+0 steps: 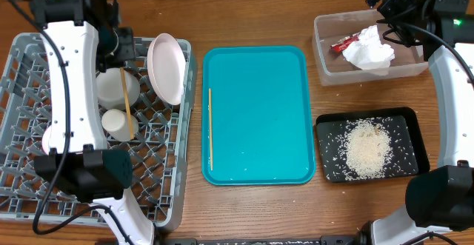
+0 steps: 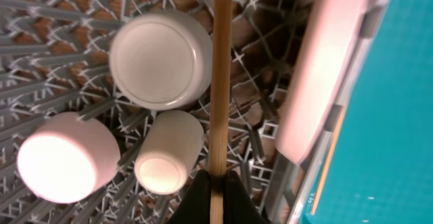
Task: Sort waste into correct bins and load items into the dishwasher
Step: 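Carry the chopstick to the dish rack and insert it among the cups, then move the left gripper back to the second chopstick on the teal tray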
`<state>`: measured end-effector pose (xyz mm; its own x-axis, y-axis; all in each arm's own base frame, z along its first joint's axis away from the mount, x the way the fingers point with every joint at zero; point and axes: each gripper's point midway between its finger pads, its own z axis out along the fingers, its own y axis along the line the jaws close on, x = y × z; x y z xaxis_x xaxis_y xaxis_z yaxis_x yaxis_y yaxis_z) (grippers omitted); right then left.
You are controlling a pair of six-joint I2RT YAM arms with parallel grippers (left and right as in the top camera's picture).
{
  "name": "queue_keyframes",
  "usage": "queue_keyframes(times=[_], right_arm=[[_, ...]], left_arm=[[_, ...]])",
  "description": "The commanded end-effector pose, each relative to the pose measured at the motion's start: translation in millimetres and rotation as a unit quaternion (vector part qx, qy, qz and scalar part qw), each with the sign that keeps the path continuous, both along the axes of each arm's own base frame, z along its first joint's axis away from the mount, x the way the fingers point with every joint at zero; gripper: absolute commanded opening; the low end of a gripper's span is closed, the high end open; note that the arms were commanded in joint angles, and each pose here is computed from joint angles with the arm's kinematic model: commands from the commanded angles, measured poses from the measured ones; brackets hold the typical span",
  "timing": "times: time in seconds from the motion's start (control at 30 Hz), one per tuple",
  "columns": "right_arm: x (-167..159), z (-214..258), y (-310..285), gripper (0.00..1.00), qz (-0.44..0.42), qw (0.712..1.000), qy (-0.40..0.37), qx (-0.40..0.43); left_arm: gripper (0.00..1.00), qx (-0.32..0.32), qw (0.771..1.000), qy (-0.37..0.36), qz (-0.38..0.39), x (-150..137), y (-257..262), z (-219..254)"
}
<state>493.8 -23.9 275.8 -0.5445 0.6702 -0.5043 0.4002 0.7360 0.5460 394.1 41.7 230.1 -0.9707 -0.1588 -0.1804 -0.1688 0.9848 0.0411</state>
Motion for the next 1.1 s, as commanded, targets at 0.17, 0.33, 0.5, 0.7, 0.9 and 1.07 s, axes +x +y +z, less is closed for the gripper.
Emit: queue_keyframes(times=[0.17,0.33,0.5,0.7,0.9,1.07], right_arm=[[0.9,9.3,-0.5,1.0,0.0,1.0,-0.012,-0.007],[0.9,9.3,-0.5,1.0,0.0,1.0,-0.012,-0.007],[0.8,9.2,-0.5,1.0,0.0,1.0,-0.012,-0.007],[0.8,9.2,-0.5,1.0,0.0,1.0,-0.012,-0.007],[0.8,9.2,-0.5,1.0,0.0,1.0,-0.012,-0.007],[0.9,9.3,-0.5,1.0,0.0,1.0,-0.012,-0.007]], left_arm=[[0.04,-0.026,0.998,0.058,-0.031,-5.5,-8.3,-52.3],[0.04,-0.039,0.996,0.073,-0.034,-7.4,-14.3,-74.4],[0.27,-0.053,0.995,0.08,-0.035,-8.8,-19.0,-90.1],[1.0,-0.056,0.995,0.076,-0.03,-6.6,-19.9,-91.3],[0.95,-0.058,0.997,0.051,0.006,0.8,-19.3,-66.8],[0.9,-0.076,0.997,0.018,0.007,2.5,-26.3,-22.0]])
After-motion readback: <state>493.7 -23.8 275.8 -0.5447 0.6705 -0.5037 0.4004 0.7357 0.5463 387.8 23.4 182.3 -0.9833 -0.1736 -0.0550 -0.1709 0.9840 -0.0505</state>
